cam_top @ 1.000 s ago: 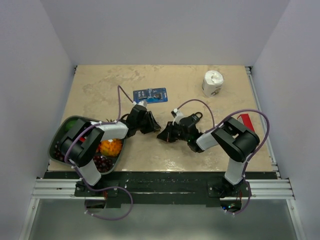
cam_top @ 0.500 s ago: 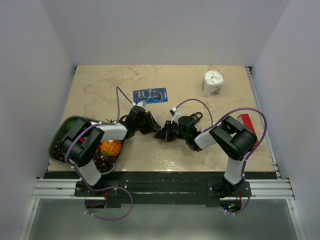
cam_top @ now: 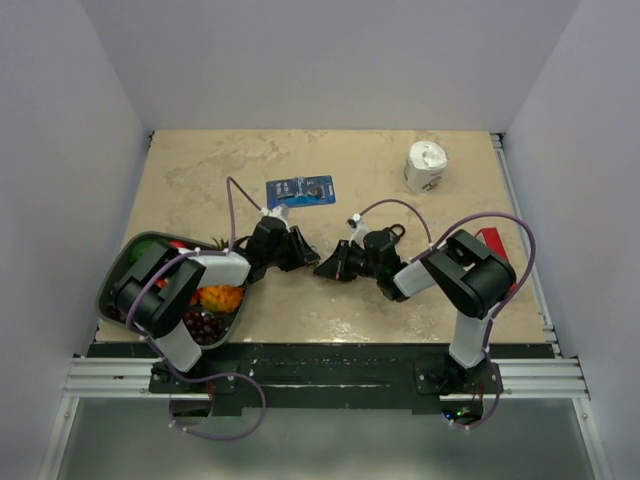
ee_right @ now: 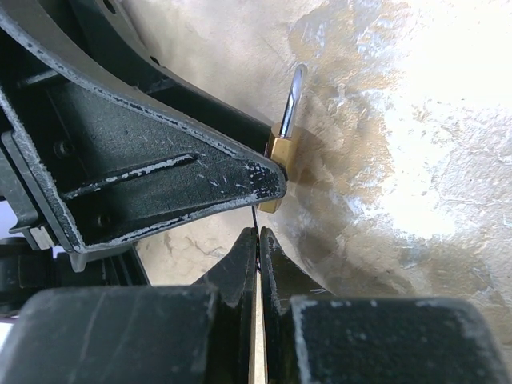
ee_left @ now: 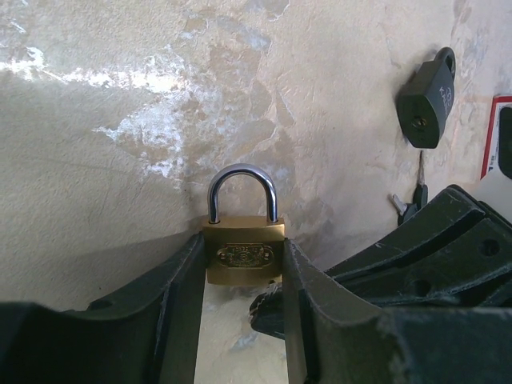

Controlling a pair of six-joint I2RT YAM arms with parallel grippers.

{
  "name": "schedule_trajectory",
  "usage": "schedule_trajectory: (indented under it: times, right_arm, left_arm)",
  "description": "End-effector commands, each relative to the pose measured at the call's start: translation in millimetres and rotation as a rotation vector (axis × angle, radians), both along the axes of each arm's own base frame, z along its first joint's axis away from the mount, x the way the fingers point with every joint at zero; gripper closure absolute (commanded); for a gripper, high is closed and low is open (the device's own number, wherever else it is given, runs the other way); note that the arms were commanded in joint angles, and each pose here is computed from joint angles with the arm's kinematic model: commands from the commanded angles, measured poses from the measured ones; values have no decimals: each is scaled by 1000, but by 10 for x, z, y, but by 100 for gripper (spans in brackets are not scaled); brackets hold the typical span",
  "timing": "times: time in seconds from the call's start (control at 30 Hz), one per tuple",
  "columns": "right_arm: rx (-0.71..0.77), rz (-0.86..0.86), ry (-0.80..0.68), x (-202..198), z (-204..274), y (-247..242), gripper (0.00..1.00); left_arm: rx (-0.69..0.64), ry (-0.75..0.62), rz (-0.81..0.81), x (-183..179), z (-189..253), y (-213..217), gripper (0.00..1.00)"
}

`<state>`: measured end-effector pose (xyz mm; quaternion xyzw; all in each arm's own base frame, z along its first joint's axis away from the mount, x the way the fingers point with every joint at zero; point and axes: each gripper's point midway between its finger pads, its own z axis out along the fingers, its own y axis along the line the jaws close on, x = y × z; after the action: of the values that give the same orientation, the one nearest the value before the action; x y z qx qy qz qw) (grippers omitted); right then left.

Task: Unlock with the key

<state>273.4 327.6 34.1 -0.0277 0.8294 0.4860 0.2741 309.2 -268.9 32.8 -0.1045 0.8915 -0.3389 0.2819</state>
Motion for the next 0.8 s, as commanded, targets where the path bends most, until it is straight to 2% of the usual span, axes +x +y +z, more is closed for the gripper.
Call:
schedule_trajectory:
  times: [0.0, 0.47, 0.77]
  right_arm:
    - [39, 2, 0, 57, 62, 63, 100]
    - [32, 6, 3, 65, 39, 70, 100]
    - [23, 15, -48, 87, 126, 63, 100]
  left_arm:
    - [-67, -113, -1, 143, 344, -59, 100]
    - [-65, -180, -9, 200, 520, -51, 100]
    - [-54, -140, -18, 173, 404, -69, 100]
